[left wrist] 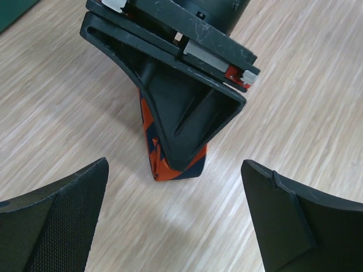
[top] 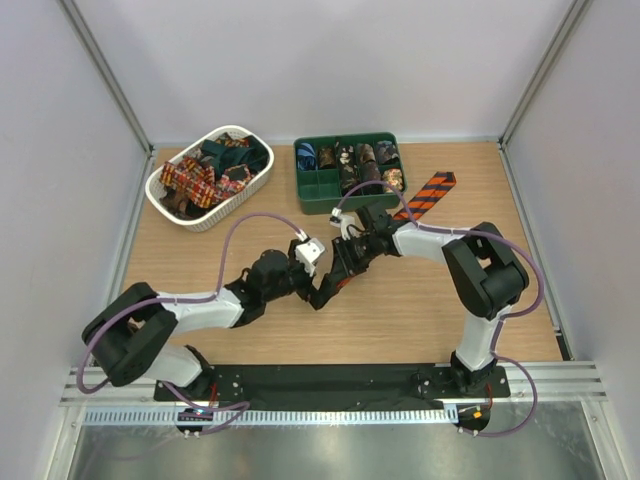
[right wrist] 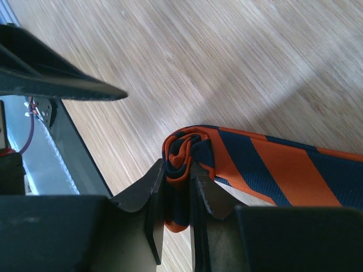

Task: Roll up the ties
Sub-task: Roll the tie

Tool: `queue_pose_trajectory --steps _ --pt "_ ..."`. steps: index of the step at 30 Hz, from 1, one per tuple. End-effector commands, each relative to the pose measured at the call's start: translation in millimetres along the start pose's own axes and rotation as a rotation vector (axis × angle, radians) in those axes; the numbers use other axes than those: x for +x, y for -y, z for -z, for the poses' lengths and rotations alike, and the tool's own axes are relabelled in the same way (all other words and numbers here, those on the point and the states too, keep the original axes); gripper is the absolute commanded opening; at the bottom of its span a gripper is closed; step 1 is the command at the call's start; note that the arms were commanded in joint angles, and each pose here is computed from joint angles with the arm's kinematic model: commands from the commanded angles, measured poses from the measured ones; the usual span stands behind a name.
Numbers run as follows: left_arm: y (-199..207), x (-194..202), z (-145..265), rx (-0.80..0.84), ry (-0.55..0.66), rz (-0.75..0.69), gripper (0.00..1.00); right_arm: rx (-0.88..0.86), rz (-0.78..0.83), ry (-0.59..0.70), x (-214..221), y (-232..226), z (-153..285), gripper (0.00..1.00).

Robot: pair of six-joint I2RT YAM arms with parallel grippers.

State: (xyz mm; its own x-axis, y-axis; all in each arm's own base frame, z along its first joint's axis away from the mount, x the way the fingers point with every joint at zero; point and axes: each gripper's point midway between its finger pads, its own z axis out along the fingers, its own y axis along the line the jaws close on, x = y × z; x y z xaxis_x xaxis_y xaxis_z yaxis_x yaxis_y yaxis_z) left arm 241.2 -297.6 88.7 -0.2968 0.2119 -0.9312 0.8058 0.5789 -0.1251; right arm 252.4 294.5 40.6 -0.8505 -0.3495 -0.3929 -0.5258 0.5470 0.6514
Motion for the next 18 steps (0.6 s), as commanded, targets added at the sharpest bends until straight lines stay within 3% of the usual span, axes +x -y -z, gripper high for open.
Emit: queue_pose_trajectory --steps 1,10,18 --pt "-2 -34 -15 0.016 0.076 -0.122 1.0 -0.005 -0.012 0.001 -6 5 -2 0.13" --pt "1 -7 -47 0.038 -0.056 -0.177 0.93 -0.019 -0.058 -0.017 -4 18 -6 0.13" --pt "2 3 -62 0.041 -0.127 -0.194 0.73 -0.018 -0.067 -0.003 -9 24 -3 0.13"
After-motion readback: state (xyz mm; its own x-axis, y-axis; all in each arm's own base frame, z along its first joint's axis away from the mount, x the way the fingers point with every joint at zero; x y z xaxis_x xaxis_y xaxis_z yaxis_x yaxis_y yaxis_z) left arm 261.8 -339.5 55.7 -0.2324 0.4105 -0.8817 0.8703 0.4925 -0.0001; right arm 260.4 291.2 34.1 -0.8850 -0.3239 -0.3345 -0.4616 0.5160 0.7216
